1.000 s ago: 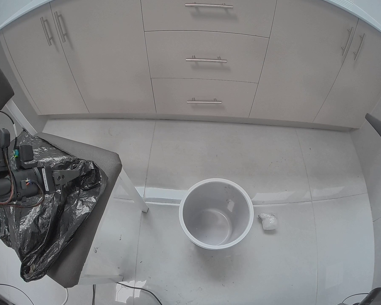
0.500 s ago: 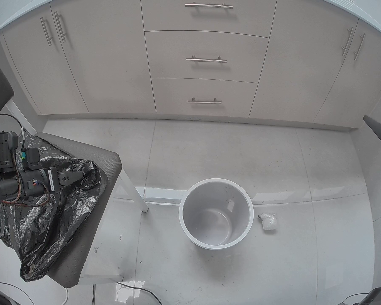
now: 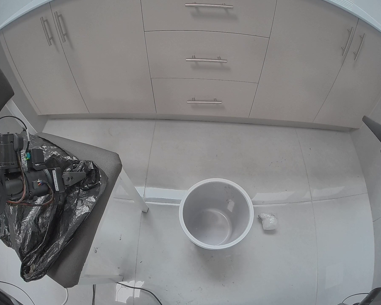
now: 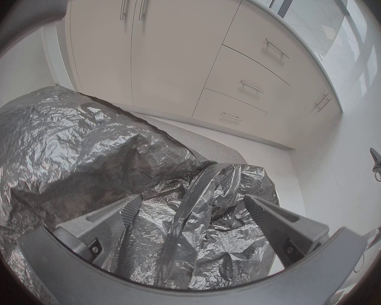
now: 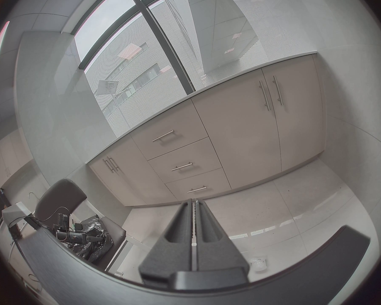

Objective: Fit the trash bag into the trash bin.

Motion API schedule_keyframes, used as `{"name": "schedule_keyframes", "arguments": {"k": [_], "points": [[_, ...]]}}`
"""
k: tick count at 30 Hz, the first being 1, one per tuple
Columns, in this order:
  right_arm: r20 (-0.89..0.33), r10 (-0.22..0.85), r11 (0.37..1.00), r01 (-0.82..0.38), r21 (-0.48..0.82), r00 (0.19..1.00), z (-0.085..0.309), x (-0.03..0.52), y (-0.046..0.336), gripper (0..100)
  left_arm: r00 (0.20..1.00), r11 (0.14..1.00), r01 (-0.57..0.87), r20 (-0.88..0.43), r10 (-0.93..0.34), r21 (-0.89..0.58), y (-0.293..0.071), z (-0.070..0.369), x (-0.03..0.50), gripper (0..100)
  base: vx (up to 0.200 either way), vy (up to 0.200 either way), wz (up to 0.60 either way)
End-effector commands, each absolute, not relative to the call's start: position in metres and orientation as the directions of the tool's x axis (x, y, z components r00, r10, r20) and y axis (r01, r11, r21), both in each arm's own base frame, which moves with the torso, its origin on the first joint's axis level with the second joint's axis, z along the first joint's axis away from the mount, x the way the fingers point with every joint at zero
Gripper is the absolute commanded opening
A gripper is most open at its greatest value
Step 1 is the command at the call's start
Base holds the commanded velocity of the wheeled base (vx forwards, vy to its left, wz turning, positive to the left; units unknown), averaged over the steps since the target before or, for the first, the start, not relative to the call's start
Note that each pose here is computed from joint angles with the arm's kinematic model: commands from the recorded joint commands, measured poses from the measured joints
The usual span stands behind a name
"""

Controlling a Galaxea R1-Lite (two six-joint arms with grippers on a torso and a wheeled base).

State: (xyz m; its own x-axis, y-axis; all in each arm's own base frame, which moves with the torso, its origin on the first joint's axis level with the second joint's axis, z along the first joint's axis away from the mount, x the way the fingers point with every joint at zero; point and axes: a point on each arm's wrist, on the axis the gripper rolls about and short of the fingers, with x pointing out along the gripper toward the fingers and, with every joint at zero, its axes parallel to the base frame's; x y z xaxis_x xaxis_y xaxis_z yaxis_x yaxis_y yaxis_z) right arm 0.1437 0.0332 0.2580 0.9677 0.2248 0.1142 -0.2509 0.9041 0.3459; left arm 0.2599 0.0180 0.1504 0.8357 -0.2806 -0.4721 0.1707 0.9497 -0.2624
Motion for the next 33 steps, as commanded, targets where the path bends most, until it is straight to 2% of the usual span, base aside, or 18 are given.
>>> {"name": "schedule_keyframes", "arguments": {"k": [1,15,16,30,33], "points": [[0.116,0.227,0.903,-0.253,0.346,0.967,0.258,0.143,0.033,0,0.831,0.948,0.177,-0.477,-0.288,-0.264,0.016,0.149,0.262,100,0.000,0.000,0.00],[0.116,0.231,0.902,-0.257,0.346,0.966,0.258,0.142,0.034,0,0.834,0.947,0.193,-0.465,-0.296,-0.257,0.012,0.143,0.272,100,0.000,0.000,0.00],[0.116,0.231,0.902,-0.257,0.346,0.966,0.258,0.142,0.034,0,0.833,0.947,0.192,-0.467,-0.297,-0.259,0.012,0.142,0.272,0,0.000,0.000,0.00],[0.116,0.231,0.902,-0.257,0.346,0.966,0.258,0.142,0.034,0,0.844,0.959,0.166,-0.469,-0.259,-0.231,0.009,0.144,0.270,0,0.000,0.000,0.00],[0.118,0.231,0.902,-0.258,0.346,0.966,0.258,0.142,0.034,0,0.873,0.957,0.181,-0.411,-0.263,-0.228,0.008,0.162,0.255,0,0.000,0.000,0.00]]}}
